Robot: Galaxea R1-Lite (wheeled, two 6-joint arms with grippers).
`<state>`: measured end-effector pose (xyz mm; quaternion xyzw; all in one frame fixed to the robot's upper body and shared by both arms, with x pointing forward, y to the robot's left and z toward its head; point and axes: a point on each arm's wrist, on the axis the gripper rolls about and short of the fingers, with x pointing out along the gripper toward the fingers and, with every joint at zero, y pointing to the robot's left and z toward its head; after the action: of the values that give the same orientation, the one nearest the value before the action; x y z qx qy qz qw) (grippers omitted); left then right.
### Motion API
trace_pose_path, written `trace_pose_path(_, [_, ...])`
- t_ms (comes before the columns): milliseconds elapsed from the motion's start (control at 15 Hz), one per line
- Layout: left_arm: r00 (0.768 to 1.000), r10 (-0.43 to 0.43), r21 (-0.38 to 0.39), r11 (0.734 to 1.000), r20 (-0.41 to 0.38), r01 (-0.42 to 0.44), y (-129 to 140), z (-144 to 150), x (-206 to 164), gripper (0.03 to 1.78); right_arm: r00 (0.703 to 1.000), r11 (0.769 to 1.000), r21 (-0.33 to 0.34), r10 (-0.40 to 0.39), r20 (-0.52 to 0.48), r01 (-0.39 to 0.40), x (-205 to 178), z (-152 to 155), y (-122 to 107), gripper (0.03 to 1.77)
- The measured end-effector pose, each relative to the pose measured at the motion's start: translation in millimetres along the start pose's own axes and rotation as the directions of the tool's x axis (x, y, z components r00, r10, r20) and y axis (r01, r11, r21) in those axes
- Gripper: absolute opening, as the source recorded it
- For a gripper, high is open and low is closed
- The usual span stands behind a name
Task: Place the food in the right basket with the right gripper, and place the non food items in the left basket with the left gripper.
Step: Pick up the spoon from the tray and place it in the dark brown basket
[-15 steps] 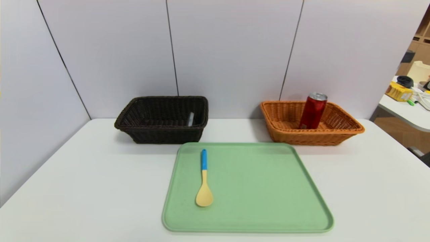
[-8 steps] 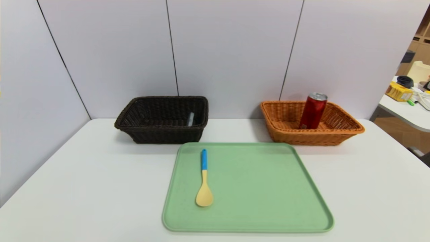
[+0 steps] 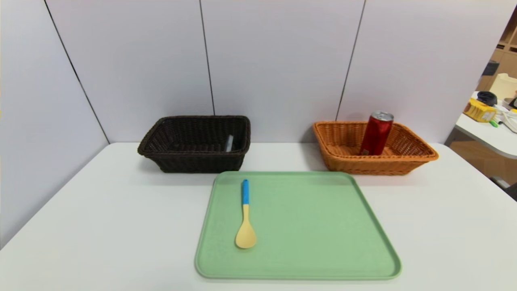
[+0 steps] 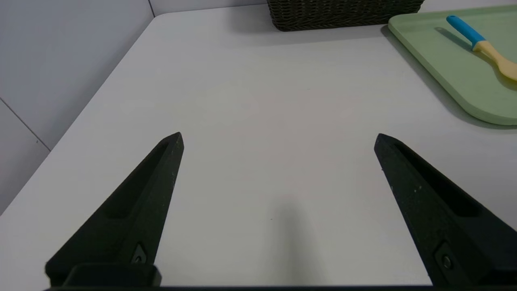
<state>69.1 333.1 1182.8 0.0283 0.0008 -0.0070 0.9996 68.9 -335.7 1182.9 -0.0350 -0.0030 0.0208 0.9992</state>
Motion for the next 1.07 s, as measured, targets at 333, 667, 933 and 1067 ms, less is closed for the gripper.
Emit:
trace_pose_path(333, [1.0, 0.0, 0.0, 1.0, 0.0, 0.0, 0.0, 0.0, 0.0, 1.69, 1.0, 1.0, 0.013, -0.004, -0.001, 0.004, 0.0, -0.1, -0.1, 1.69])
trace_pose_path(667, [1.0, 0.0, 0.0, 1.0, -0.001, 0.0, 0.0, -0.1, 0.0, 1.69, 1.0, 1.0, 0.013, -0.004, -0.001, 0.004, 0.0, -0.1, -0.1, 1.69])
trace_pose_path(933, [1.0, 0.0, 0.0, 1.0, -0.023, 0.0, 0.0, -0.3, 0.7, 1.69, 1.0, 1.0, 0.013, -0.004, -0.001, 0.004, 0.0, -0.1, -0.1, 1.69])
trace_pose_path(1067, [0.996, -0.008, 0.013, 1.0, -0.09, 0.009, 0.4, 5.4, 4.1, 1.69, 1.0, 1.0, 0.013, -0.004, -0.001, 0.004, 0.0, -0.2, -0.1, 1.69])
